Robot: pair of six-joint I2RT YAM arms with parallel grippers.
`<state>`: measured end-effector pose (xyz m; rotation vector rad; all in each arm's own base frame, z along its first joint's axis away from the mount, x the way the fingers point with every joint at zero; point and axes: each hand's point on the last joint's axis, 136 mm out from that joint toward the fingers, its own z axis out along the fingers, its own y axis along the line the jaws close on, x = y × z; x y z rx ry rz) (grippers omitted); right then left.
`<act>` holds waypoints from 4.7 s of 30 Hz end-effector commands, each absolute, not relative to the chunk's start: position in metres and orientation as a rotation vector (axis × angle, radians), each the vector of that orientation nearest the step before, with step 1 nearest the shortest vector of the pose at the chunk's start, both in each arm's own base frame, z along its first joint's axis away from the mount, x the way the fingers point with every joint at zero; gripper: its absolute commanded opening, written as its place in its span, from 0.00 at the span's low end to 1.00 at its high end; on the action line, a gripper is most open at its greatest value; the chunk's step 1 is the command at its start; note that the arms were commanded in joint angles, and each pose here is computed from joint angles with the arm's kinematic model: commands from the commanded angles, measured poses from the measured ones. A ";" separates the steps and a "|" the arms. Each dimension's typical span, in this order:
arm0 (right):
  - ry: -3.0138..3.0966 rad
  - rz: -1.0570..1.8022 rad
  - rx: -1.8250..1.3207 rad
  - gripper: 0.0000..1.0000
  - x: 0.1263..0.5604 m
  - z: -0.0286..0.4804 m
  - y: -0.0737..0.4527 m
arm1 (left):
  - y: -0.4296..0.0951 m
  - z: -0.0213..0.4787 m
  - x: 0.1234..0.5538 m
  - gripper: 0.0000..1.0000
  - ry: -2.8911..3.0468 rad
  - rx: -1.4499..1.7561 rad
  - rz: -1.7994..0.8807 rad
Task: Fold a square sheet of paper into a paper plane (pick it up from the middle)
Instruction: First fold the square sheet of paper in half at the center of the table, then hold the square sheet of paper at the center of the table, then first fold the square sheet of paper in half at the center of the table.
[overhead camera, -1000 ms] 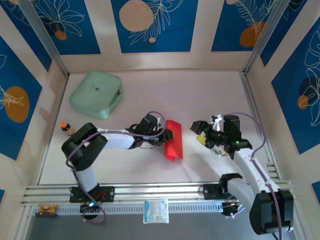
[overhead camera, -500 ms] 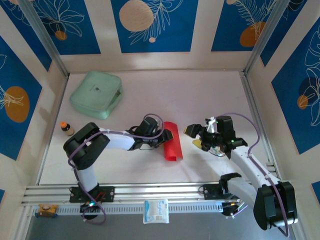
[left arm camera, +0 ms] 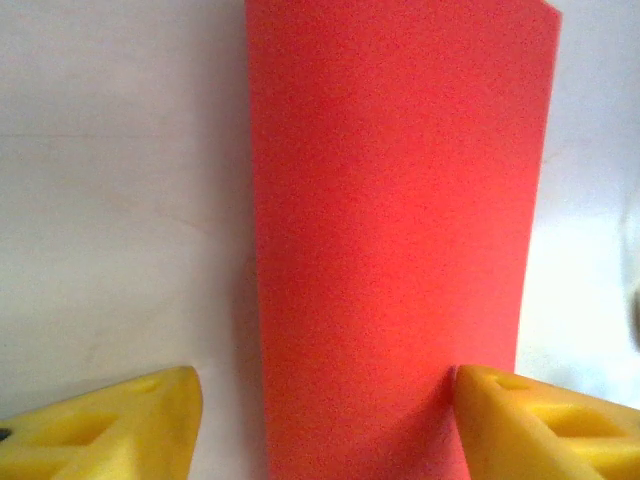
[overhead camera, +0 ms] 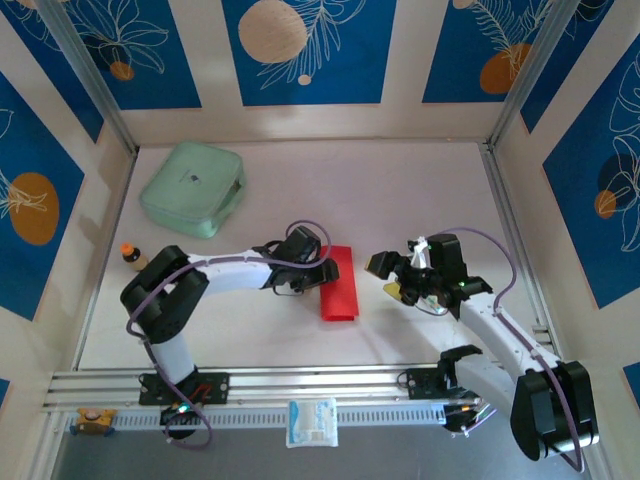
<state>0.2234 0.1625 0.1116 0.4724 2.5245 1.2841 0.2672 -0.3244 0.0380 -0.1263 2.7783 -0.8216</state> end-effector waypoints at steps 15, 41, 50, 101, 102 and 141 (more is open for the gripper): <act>2.571 1.267 0.501 0.94 0.215 0.095 0.168 | -0.314 0.016 0.266 0.64 2.875 -0.052 -0.667; 2.666 1.240 0.490 0.74 0.213 0.081 0.174 | -0.298 -0.023 0.254 0.68 3.046 0.006 -0.407; 2.665 1.261 0.451 0.54 0.215 0.083 0.178 | -0.300 -0.026 0.253 0.68 3.056 0.020 -0.410; 2.942 1.105 0.323 0.04 0.252 0.029 0.234 | -0.301 -0.033 0.251 0.66 3.070 0.057 -0.408; 2.946 1.107 0.323 0.04 0.252 0.028 0.235 | -0.301 -0.034 0.251 0.66 3.069 0.057 -0.407; 3.068 0.964 0.042 0.02 0.244 -0.012 0.219 | -0.337 0.113 0.288 0.10 2.531 0.101 -1.319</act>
